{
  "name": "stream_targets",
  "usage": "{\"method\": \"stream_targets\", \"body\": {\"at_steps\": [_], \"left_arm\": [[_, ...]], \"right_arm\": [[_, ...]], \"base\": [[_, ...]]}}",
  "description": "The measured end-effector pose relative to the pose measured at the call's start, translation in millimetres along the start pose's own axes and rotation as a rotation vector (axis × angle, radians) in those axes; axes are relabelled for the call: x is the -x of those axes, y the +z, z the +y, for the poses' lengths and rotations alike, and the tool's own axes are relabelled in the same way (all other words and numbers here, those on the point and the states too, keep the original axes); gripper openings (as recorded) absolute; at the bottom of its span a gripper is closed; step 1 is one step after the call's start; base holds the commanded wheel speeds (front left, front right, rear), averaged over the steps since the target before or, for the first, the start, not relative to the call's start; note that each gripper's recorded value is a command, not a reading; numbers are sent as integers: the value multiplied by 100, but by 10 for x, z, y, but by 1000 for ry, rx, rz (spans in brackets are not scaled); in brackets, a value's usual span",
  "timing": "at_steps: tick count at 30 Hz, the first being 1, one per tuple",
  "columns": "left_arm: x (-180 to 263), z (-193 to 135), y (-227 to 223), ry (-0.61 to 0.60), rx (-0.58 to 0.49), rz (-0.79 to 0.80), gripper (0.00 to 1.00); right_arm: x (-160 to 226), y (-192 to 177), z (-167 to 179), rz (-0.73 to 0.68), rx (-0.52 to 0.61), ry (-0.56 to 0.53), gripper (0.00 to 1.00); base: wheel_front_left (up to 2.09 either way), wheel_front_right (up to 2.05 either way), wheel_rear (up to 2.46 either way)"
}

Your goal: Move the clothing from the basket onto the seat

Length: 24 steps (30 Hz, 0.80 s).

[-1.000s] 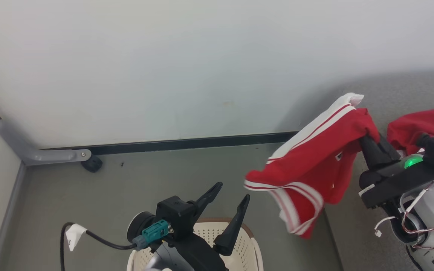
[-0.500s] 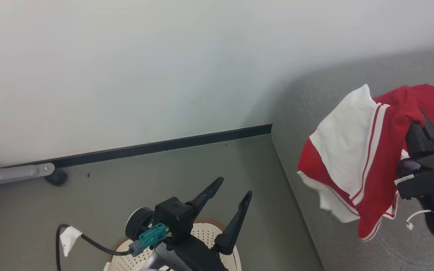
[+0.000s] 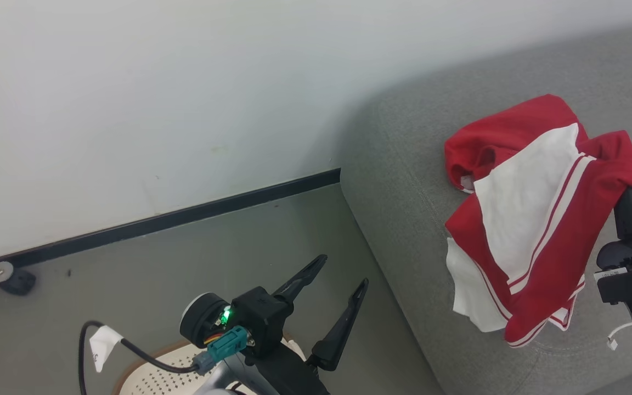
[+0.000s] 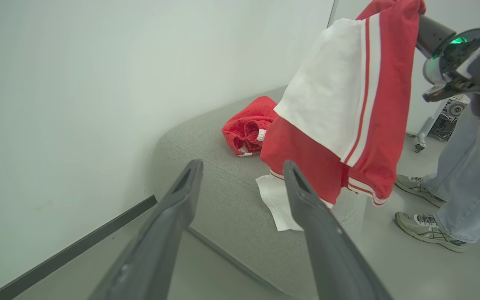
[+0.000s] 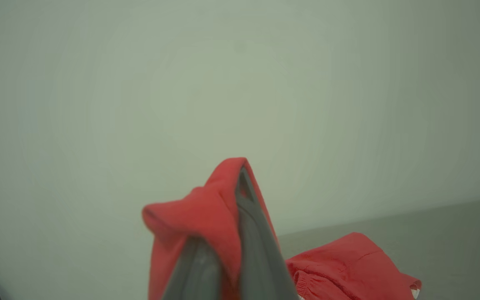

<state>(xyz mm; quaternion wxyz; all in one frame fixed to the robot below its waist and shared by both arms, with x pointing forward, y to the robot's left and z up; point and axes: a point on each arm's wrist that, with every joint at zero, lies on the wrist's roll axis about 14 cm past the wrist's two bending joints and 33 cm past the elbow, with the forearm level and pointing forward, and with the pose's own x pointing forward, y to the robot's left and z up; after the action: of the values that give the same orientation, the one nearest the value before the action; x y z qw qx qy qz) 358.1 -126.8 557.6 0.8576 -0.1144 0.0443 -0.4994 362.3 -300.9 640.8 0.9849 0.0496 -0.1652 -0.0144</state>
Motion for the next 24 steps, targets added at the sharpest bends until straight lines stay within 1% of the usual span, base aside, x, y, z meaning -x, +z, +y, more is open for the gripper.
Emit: {"method": "stream_targets", "body": {"at_steps": [6, 14, 20, 24], "left_arm": [[-142, -134, -11, -70, -7, 1, 100], [-247, -260, -72, -131, 3, 14, 100], [-304, -254, -105, -148, 4, 22, 100], [-323, -225, -130, -147, 11, 26, 100]], "right_arm": [[197, 81, -236, -4, 29, -85, 0], [354, 178, -429, -12, 58, -150, 0], [336, 267, -520, -32, 80, -170, 0], [235, 469, -599, -78, 112, -159, 0]], "base": [[0, 0, 0], [0, 0, 0], [0, 0, 0], [0, 0, 0]]}}
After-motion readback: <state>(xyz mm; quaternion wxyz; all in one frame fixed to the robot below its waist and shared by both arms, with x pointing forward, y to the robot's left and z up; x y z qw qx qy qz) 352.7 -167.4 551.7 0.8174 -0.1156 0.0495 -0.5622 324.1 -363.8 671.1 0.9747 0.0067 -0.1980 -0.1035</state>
